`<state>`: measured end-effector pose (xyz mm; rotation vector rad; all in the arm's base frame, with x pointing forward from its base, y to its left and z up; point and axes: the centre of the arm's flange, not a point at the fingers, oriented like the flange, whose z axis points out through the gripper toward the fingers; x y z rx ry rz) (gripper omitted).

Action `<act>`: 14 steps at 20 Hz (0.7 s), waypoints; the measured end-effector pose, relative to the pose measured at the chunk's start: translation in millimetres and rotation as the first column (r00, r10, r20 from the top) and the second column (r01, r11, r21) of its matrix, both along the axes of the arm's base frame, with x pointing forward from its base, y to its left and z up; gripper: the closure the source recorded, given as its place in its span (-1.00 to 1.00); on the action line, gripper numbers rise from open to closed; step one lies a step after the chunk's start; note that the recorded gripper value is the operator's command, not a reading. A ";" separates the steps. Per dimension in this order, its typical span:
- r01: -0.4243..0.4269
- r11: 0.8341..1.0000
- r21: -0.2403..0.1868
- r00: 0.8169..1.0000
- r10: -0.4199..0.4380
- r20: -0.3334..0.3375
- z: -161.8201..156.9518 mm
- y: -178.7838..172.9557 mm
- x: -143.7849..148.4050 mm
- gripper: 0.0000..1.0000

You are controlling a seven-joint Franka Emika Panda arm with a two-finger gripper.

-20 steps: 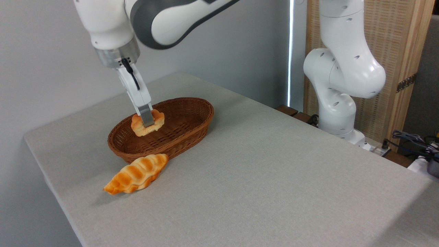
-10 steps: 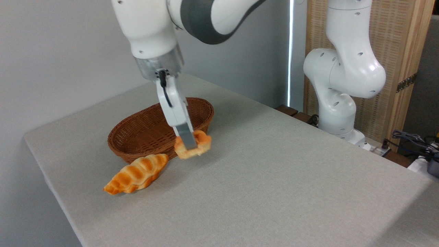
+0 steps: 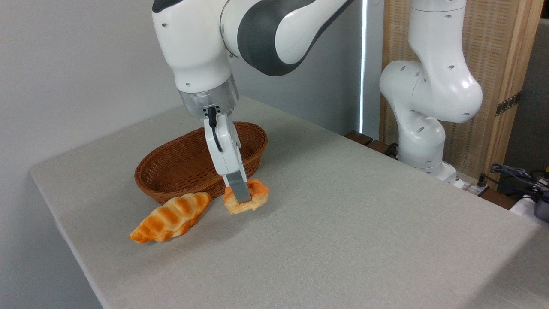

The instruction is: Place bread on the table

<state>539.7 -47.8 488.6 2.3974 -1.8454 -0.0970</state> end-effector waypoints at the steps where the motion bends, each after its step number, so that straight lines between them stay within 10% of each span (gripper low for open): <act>1: 0.004 1.000 0.000 1.000 -0.004 -0.003 -1.6 0.0 -0.5 -1.00; 14: -0.073 0.997 -0.013 0.997 0.073 0.037 11.4 -4.0 6.2 -1.00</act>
